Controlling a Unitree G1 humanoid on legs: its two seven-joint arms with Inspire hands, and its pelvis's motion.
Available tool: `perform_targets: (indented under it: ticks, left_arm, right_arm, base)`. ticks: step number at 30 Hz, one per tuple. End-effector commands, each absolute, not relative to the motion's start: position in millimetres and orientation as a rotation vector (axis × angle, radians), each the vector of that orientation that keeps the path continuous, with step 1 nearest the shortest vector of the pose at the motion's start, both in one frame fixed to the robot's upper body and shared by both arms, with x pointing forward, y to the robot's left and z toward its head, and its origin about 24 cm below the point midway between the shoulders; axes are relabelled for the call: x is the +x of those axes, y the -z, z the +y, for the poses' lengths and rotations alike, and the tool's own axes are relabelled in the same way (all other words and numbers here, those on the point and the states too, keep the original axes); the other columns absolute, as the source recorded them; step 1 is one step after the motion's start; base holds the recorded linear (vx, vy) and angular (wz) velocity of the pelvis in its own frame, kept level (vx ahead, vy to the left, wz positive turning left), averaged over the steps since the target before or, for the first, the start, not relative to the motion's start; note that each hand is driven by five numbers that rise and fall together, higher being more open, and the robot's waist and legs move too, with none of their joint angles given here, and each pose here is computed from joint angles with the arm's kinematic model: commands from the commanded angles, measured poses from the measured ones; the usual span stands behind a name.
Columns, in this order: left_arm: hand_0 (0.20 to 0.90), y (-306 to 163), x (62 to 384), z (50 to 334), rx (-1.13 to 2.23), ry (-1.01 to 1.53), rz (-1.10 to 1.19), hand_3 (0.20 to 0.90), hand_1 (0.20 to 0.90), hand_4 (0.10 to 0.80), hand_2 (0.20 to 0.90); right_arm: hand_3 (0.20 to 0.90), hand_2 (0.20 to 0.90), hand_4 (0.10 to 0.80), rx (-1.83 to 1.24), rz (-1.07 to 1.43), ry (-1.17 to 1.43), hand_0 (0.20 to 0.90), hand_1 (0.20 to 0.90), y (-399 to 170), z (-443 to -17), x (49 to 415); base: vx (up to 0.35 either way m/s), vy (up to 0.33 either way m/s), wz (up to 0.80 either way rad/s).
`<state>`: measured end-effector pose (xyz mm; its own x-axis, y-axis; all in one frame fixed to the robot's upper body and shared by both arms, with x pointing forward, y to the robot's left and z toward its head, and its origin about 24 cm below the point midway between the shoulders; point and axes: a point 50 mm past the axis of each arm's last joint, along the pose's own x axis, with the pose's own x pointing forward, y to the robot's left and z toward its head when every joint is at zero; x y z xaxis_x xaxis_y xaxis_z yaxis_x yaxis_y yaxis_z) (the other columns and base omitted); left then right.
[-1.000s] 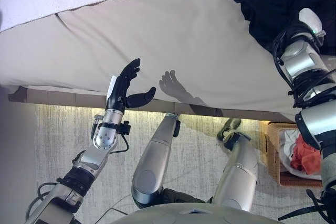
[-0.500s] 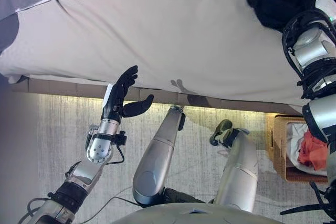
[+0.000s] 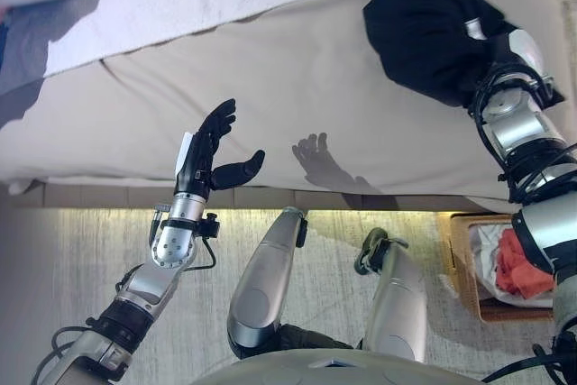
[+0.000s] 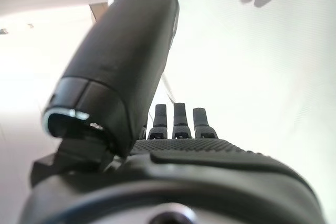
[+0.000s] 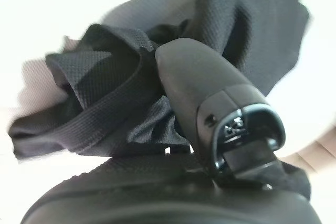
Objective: Pick up the clothes from the bed and place them into the basket
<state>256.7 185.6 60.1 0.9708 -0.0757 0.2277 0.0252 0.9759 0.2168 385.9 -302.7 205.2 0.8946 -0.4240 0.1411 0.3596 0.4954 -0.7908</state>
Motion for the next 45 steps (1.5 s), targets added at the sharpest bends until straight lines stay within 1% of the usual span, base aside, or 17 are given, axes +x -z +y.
perform_targets:
  ticks: [1, 3, 6, 9, 11, 14, 21, 27, 34, 39, 45]
  left_arm:
    - [0.900, -78.7, 261.2, 190.5, 0.203, 0.007, -0.327, 0.900, 0.900, 0.800, 0.900]
    - [0.900, -64.4, 260.9, 198.2, 0.228, -0.022, -0.241, 0.900, 0.900, 0.800, 0.900]
    - [0.900, -56.0, 257.8, 203.7, 0.227, -0.026, -0.200, 0.900, 0.900, 0.800, 0.900]
    - [0.900, -63.9, 253.7, 200.3, 0.253, 0.018, -0.278, 0.900, 0.900, 0.800, 0.900]
    - [0.900, -74.7, 251.2, 194.3, 0.295, 0.090, -0.354, 0.900, 0.900, 0.800, 0.900]
    - [0.900, -75.5, 249.1, 190.3, 0.312, 0.160, -0.347, 0.900, 0.900, 0.800, 0.900]
    - [0.900, -57.9, 250.4, 200.0, 0.317, 0.180, -0.268, 0.900, 0.900, 0.800, 0.900]
    - [0.900, -56.7, 256.2, 199.2, 0.329, 0.179, -0.272, 0.900, 0.900, 0.800, 0.900]
    - [0.900, -49.9, 261.5, 198.3, 0.338, 0.175, -0.224, 0.900, 0.900, 0.800, 0.900]
    - [0.900, -45.1, 265.4, 197.3, 0.328, 0.152, -0.195, 0.900, 0.900, 0.800, 0.900]
    - [0.900, -43.9, 267.5, 195.3, 0.342, 0.147, -0.186, 0.900, 0.900, 0.800, 0.900]
  right_arm:
    - [0.200, 0.300, 0.100, -0.852, -0.231, 0.533, 0.300, 0.300, -269.3, -292.1, 382.9]
    - [0.200, 0.300, 0.100, -0.818, -0.251, 0.459, 0.300, 0.300, -263.1, -285.7, 380.9]
    - [0.200, 0.300, 0.100, -0.785, -0.236, 0.399, 0.300, 0.300, -243.5, -286.1, 375.2]
    - [0.200, 0.300, 0.100, -0.739, -0.195, 0.385, 0.300, 0.300, -222.7, -293.4, 367.4]
    - [0.200, 0.300, 0.100, -0.725, -0.149, 0.394, 0.300, 0.300, -203.4, -301.2, 360.0]
    - [0.200, 0.300, 0.100, -0.701, -0.110, 0.424, 0.300, 0.300, -190.5, -312.6, 351.3]
    - [0.200, 0.300, 0.100, -0.667, -0.094, 0.526, 0.300, 0.300, -195.6, -344.7, 333.6]
    - [0.200, 0.300, 0.100, -0.663, -0.093, 0.594, 0.300, 0.300, -196.1, -361.2, 319.7]
    - [0.200, 0.300, 0.100, -0.631, -0.096, 0.693, 0.300, 0.300, -200.7, -384.8, 299.5]
    - [0.200, 0.300, 0.100, -0.622, -0.054, 0.751, 0.300, 0.300, -191.2, -402.7, 280.2]
    - [0.200, 0.300, 0.100, -0.600, 0.040, 0.778, 0.300, 0.300, -163.4, -415.1, 258.8]
  base:
    - [0.071, 0.053, -0.27]
    - [0.110, 0.071, -0.24]
    - [0.146, 0.061, -0.29]
    - [0.165, 0.033, -0.22]
    - [0.150, 0.023, -0.21]
    - [0.113, 0.015, -0.11]
    - [0.062, 0.025, -0.16]
    - [0.016, 0.018, -0.17]
    - [0.035, -0.005, -0.25]
    - [0.013, -0.014, -0.18]
    - [0.016, -0.012, -0.10]
